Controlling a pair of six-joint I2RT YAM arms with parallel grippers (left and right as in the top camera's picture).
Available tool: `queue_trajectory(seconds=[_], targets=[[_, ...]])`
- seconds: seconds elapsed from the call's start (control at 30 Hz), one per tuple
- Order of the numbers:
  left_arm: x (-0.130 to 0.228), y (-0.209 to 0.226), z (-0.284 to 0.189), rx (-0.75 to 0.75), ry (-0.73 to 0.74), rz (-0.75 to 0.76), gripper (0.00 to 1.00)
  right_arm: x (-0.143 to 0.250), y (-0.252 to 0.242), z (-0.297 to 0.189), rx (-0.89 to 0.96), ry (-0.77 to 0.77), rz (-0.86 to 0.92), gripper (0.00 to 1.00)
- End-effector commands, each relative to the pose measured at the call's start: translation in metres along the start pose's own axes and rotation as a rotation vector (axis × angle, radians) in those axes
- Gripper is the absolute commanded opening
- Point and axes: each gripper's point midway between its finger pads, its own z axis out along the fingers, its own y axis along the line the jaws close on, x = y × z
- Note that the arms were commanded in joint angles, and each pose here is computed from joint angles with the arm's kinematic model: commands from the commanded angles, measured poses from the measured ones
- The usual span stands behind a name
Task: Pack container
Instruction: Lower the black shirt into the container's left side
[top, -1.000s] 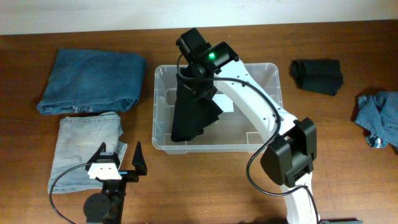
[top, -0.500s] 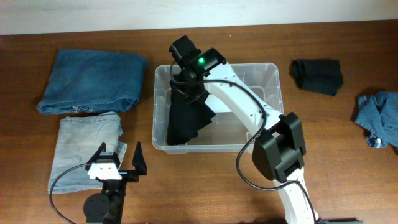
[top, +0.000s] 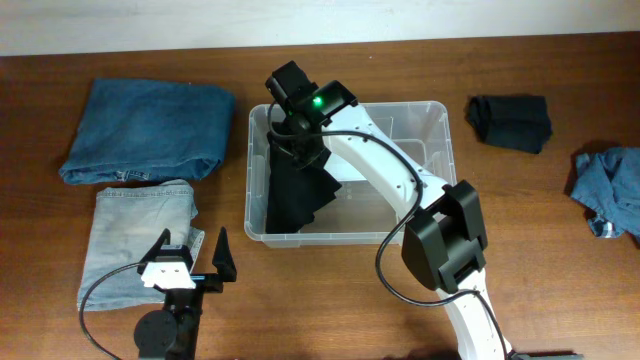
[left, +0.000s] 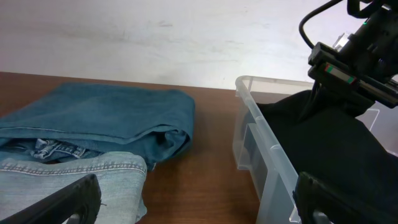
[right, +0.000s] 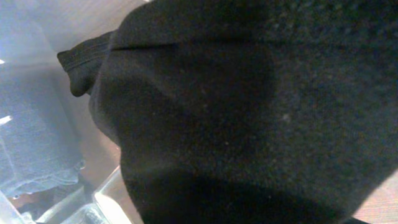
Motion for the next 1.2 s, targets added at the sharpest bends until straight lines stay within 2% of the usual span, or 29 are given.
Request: queue_trajectory(seconds=[0.0, 0.03, 0.1, 0.13, 0.23, 0.37, 0.53, 0.6, 0.7, 0.77, 0.83, 0.9, 0.97, 1.03, 1.13, 1.17], targets=[[0.002, 0.001, 0.0, -0.004, 0.005, 0.015, 1.0, 0.006, 0.0, 0.003, 0.011, 0.006, -0.017, 0.2], [0.002, 0.001, 0.0, -0.004, 0.005, 0.015, 0.99, 0.005, 0.0, 0.003, 0.012, 0.003, -0.031, 0.29], [0.002, 0.001, 0.0, -0.004, 0.005, 0.015, 0.99, 0.003, -0.002, 0.003, 0.022, -0.01, -0.045, 0.53], [0.002, 0.001, 0.0, -0.004, 0.005, 0.015, 0.99, 0.003, -0.004, 0.003, 0.029, -0.015, -0.055, 0.61], [0.002, 0.001, 0.0, -0.004, 0.005, 0.015, 0.99, -0.001, -0.011, 0.003, 0.063, -0.037, -0.065, 0.74], [0.002, 0.001, 0.0, -0.004, 0.005, 0.015, 0.99, -0.009, -0.023, 0.001, 0.126, -0.082, -0.144, 0.88], [0.002, 0.001, 0.0, -0.004, 0.005, 0.015, 0.99, -0.02, -0.047, -0.005, 0.255, -0.144, -0.228, 0.93], [0.002, 0.001, 0.0, -0.004, 0.005, 0.015, 0.99, -0.025, -0.05, -0.006, 0.282, -0.157, -0.306, 0.98], [0.002, 0.001, 0.0, -0.004, 0.005, 0.015, 0.99, -0.029, -0.052, -0.008, 0.309, -0.165, -0.42, 0.99], [0.002, 0.001, 0.0, -0.004, 0.005, 0.015, 0.99, -0.03, -0.049, -0.007, 0.306, -0.16, -0.518, 0.98], [0.002, 0.001, 0.0, -0.004, 0.005, 0.015, 0.99, -0.031, -0.048, -0.007, 0.308, -0.153, -0.571, 0.93], [0.002, 0.001, 0.0, -0.004, 0.005, 0.015, 0.99, -0.029, -0.05, -0.007, 0.314, -0.143, -0.589, 0.8], [0.002, 0.001, 0.0, -0.004, 0.005, 0.015, 0.99, -0.028, -0.051, -0.007, 0.316, -0.134, -0.59, 0.58], [0.002, 0.001, 0.0, -0.004, 0.005, 0.015, 0.99, -0.026, -0.052, -0.007, 0.316, -0.127, -0.591, 0.4], [0.002, 0.001, 0.0, -0.004, 0.005, 0.015, 0.99, -0.026, -0.054, -0.007, 0.323, -0.121, -0.591, 0.19], [0.002, 0.001, 0.0, -0.004, 0.005, 0.015, 0.99, -0.025, -0.055, -0.006, 0.327, -0.119, -0.591, 0.16]])
